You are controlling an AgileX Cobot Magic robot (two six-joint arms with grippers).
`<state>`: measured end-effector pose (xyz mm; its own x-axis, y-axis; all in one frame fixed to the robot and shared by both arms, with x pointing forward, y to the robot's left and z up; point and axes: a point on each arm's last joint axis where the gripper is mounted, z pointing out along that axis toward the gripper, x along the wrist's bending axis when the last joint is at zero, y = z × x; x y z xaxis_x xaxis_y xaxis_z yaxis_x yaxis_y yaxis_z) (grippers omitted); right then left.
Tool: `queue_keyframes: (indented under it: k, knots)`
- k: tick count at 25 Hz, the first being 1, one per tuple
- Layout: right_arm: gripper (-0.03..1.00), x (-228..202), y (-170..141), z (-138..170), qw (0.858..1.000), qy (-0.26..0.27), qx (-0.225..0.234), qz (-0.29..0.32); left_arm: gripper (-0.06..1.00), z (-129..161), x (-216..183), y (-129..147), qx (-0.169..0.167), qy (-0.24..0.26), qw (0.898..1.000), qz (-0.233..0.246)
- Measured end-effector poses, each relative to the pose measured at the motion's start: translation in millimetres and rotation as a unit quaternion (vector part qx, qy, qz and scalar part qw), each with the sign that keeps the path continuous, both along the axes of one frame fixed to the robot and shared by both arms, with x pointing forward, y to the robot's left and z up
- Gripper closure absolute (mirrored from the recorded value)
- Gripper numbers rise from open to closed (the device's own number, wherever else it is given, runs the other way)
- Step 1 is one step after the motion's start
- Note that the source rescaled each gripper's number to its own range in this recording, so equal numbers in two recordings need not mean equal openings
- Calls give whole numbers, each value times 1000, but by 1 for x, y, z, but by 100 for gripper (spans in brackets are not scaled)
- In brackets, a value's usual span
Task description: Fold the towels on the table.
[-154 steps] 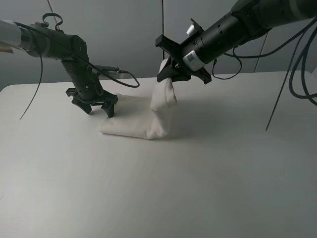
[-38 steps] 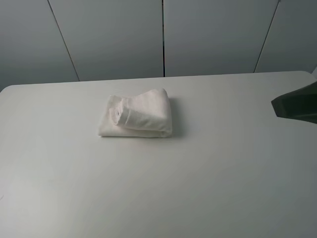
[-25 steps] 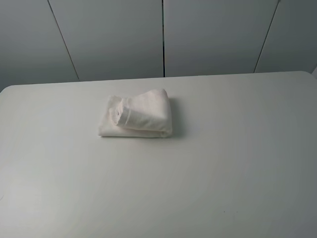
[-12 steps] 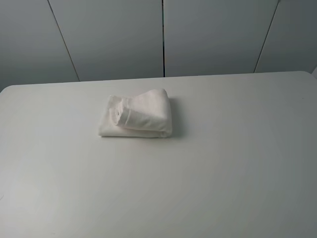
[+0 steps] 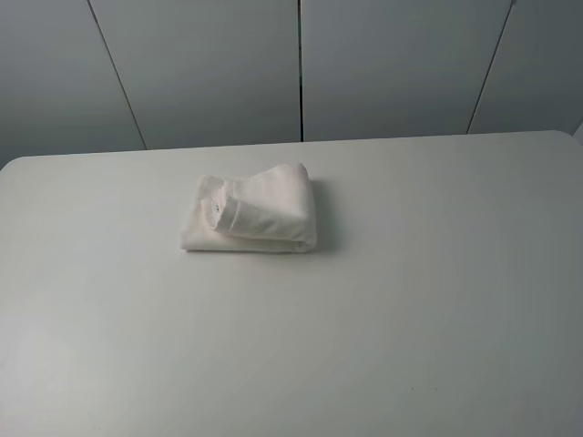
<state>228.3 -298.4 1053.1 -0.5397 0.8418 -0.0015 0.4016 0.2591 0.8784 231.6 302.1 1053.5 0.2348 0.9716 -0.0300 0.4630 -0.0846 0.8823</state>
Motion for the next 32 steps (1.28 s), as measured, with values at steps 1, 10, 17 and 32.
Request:
queue_keyframes:
  k: [1,10,17,32]
  knots:
    - [-3,0,0,0,1000,0,0,0,-5,0,0,0,0,0,1000,0]
    - [-3,1,0,0,999,-1,1,-45,-5,0,0,0,0,0,1000,3]
    - [-3,2,2,0,984,-1,-1,-179,-5,0,0,0,5,-1,996,90]
    - [-3,2,3,0,979,-1,0,-202,-5,0,0,0,9,-1,991,130]
